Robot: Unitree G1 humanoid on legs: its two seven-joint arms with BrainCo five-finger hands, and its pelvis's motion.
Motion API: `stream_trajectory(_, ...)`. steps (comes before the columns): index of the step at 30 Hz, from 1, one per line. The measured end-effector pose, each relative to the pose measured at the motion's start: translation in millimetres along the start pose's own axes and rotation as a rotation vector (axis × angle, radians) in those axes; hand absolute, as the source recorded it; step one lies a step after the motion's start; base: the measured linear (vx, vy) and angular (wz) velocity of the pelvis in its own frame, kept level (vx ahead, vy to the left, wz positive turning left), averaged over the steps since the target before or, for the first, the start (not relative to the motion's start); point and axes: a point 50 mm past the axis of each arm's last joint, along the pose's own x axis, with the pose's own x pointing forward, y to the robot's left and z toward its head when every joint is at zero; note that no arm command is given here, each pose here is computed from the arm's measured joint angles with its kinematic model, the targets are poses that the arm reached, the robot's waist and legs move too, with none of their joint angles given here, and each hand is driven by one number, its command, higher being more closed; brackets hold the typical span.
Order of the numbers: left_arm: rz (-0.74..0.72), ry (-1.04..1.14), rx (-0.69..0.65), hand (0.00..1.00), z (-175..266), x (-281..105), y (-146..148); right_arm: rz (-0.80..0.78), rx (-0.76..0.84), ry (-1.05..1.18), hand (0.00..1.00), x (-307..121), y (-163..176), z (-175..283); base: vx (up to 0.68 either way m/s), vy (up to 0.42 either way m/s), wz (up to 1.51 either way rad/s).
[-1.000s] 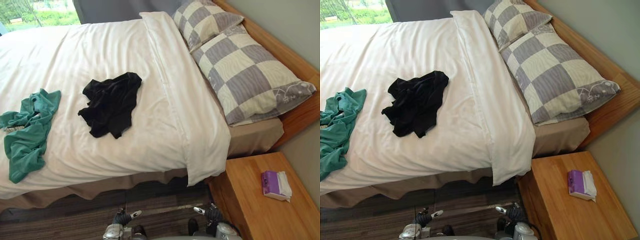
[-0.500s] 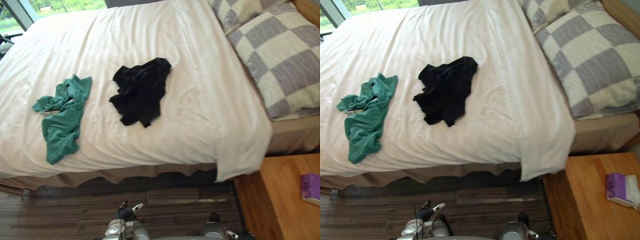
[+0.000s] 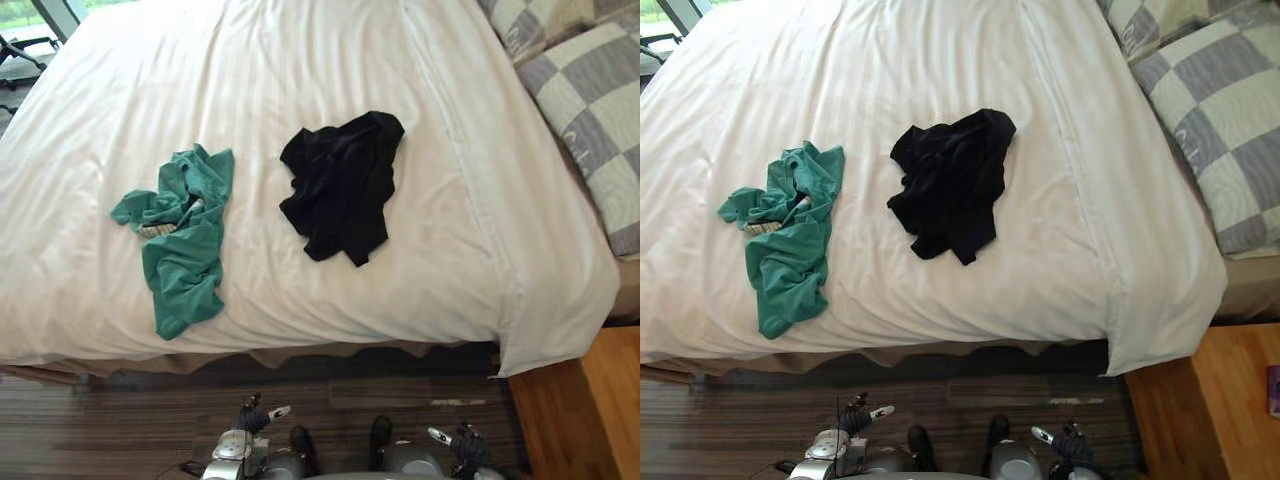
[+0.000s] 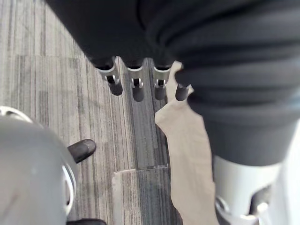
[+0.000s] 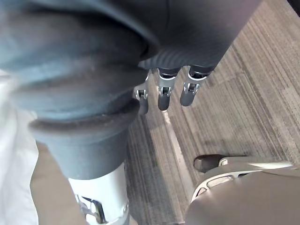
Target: Tidy the bed and pick cloth on bed and put in laundry
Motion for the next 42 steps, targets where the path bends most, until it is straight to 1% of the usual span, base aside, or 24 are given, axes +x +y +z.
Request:
stream_trajectory(3,-0.048,-0.055,-0.023,0.00,15,2,-19,-0.006,-0.091,-0.048,0.00,8,-2,22,-0.08,0.097,-0.05)
stream_trajectory(6,-0.037,-0.044,-0.023,0.00,10,1,-14,-0.018,-0.128,-0.066,0.00,9,-4,28,-0.04,0.212,-0.51)
stream_trajectory(10,-0.037,-0.051,-0.018,0.00,11,1,-14,-0.040,-0.175,-0.016,0.00,8,-15,18,0.03,0.394,-0.17)
stream_trajectory(12,-0.036,-0.063,-0.020,0.00,13,0,-14,-0.059,-0.163,0.004,0.00,7,-23,12,0.02,0.559,0.26)
stream_trajectory(14,-0.037,-0.048,-0.028,0.00,4,-3,-16,-0.077,-0.166,0.031,0.00,4,-32,4,0.05,0.684,0.27)
stream_trajectory(15,-0.031,-0.043,-0.024,0.00,3,-3,-13,-0.079,-0.155,0.039,0.00,4,-31,2,0.10,0.706,0.55)
stream_trajectory(17,0.019,-0.066,0.006,0.00,9,-2,6,-0.046,-0.081,0.102,0.00,-3,-19,-21,0.19,0.680,0.57)
stream_trajectory(18,0.039,-0.057,0.029,0.00,7,-1,15,-0.024,-0.064,0.111,0.00,-4,-10,-24,0.17,0.633,0.06)
stream_trajectory(19,0.047,-0.049,0.048,0.00,5,-2,20,-0.022,-0.065,0.109,0.00,-4,-10,-24,0.09,0.441,-0.22)
stream_trajectory(22,0.055,-0.044,0.062,0.00,5,-2,25,-0.003,-0.112,0.099,0.00,-2,-6,-18,0.21,0.277,-0.48)
stream_trajectory(24,0.035,-0.048,0.082,0.00,7,-1,20,0.017,-0.140,0.036,0.00,0,-2,-5,0.18,0.137,-0.36)
stream_trajectory(26,0.030,-0.076,0.081,0.00,20,3,17,0.048,-0.104,-0.039,0.00,1,11,8,0.12,0.089,0.10)
stream_trajectory(27,0.031,-0.076,0.073,0.00,22,4,17,0.054,-0.103,-0.049,0.00,1,14,11,0.08,0.093,-0.12)
stream_trajectory(28,0.015,-0.069,0.050,0.00,22,5,9,0.064,-0.107,-0.054,0.00,2,17,13,0.08,0.094,-0.40)
stream_trajectory(29,0.000,-0.045,0.010,0.00,15,4,2,0.070,-0.107,-0.059,0.00,2,19,14,0.10,0.084,-0.41)
stream_trajectory(30,0.000,-0.033,0.001,0.00,11,3,2,0.079,-0.120,-0.056,0.00,2,22,15,0.09,0.046,-0.47)
stream_trajectory(32,0.025,0.003,-0.040,0.00,-2,0,8,0.090,-0.137,-0.041,0.00,2,25,11,0.05,0.022,-0.42)
stream_trajectory(33,0.057,0.028,-0.083,0.00,-11,-3,15,0.105,-0.170,-0.025,0.00,1,30,6,0.06,0.016,-0.22)
stream_trajectory(38,0.116,0.083,-0.161,0.00,-27,-8,28,0.083,-0.186,0.039,0.00,0,22,-6,0.01,0.011,-0.01)
stream_trajectory(42,0.157,0.164,-0.217,0.00,-50,-17,34,0.063,-0.175,0.067,0.00,0,17,-10,-0.02,0.007,0.02)
